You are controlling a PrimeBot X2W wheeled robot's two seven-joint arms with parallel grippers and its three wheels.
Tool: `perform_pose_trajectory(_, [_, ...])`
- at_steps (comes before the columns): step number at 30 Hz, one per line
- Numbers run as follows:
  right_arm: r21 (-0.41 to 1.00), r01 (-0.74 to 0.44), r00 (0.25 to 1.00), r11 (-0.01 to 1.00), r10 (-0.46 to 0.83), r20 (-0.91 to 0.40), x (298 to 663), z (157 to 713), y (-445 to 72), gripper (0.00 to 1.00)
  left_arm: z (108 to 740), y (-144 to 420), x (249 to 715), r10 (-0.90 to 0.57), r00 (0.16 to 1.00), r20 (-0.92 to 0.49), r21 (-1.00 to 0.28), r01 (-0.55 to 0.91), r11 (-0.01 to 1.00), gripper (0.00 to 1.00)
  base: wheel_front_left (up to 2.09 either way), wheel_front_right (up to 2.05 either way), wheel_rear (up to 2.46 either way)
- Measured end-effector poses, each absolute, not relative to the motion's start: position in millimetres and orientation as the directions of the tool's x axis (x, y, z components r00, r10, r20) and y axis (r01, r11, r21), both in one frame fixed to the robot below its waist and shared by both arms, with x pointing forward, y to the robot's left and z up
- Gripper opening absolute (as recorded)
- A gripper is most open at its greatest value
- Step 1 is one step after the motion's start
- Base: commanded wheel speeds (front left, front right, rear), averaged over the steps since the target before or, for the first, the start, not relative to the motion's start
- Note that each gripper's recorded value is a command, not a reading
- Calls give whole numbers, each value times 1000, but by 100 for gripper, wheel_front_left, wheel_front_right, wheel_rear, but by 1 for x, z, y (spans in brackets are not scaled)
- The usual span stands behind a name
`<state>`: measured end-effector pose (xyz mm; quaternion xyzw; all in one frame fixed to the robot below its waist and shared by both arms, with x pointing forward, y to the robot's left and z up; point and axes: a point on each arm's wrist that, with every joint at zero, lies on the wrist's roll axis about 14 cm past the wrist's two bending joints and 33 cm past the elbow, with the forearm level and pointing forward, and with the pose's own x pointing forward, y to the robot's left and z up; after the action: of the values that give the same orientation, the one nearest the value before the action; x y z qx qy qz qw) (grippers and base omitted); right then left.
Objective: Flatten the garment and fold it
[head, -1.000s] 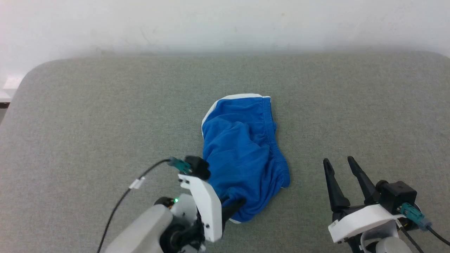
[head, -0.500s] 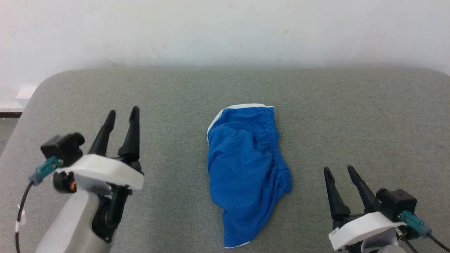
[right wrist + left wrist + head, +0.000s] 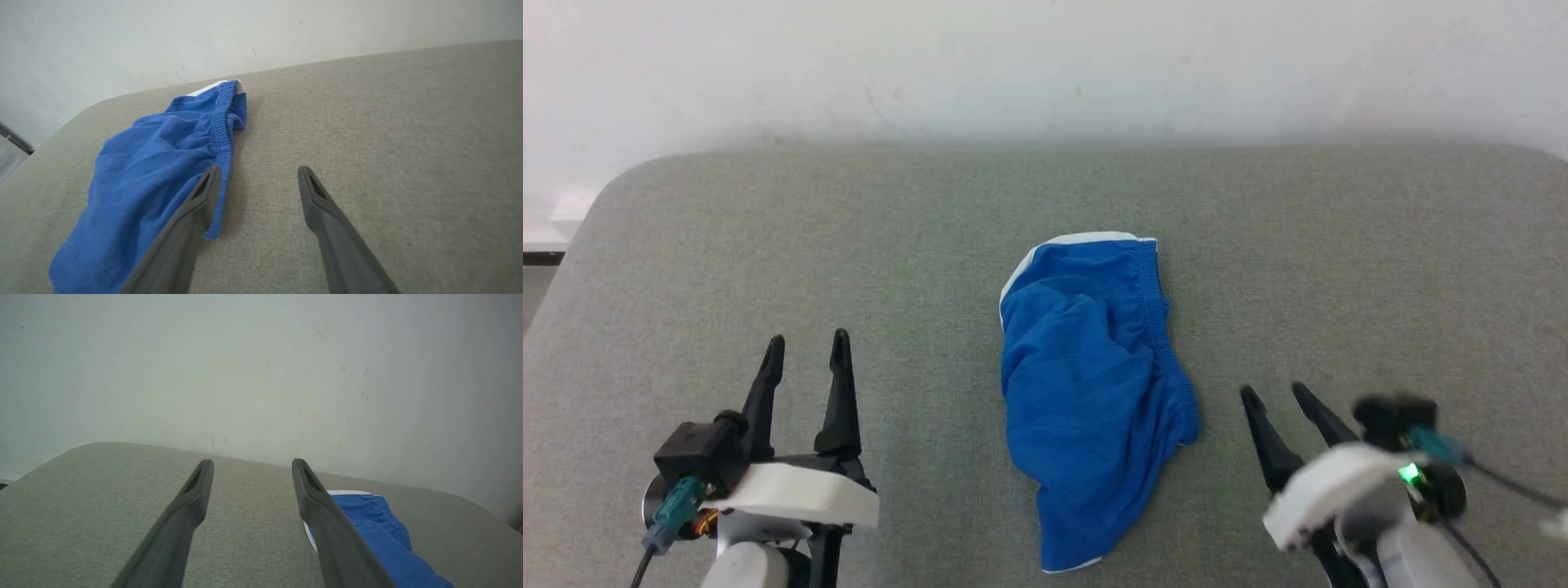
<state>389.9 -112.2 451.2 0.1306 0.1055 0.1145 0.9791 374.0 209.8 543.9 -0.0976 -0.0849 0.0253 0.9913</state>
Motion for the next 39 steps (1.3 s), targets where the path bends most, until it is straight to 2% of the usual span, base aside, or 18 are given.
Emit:
perform_pose_trajectory(4, [203,-297,905,933,343,-253,424,466,-84,100,541,205,377,57,985,165,-199,-23,980,100,0,0,0])
perform_pose_trajectory(8, [141,-377,813,915,400,-423,450,462,-59,100,540,205,383,49,984,170,-195,-15,981,100,0,0,0])
perform_pose_trajectory(14, [57,-422,706,905,367,-606,478,442,-46,100,544,204,393,35,981,189,-210,5,978,100,0,0,0])
perform_pose_trajectory(22, [78,-473,590,878,381,-712,477,389,-22,100,523,226,389,101,987,128,-213,-72,975,100,0,0,0])
perform_pose_trajectory(27, [89,-509,578,856,417,-702,483,382,-4,100,511,239,384,140,986,93,-202,-119,972,100,0,0,0])
perform_pose_trajectory(28, [94,-516,583,851,430,-690,484,384,0,44,510,240,384,140,986,91,-200,-120,972,100,0,0,0])
perform_pose_trajectory(29, [96,-525,586,846,441,-680,484,385,3,24,510,240,384,140,986,90,-199,-120,973,100,0,0,0])
perform_pose_trajectory(30, [98,-532,586,841,449,-675,482,386,6,0,510,240,384,139,986,89,-200,-120,973,100,0,0,0])
perform_pose_trajectory(34, [115,-533,616,839,477,-627,482,399,10,0,511,237,384,135,986,93,-202,-114,973,100,0,0,0])
perform_pose_trajectory(39, [179,-450,743,875,478,-469,499,445,-6,0,521,230,383,112,986,124,-210,-84,974,100,0,0,0])
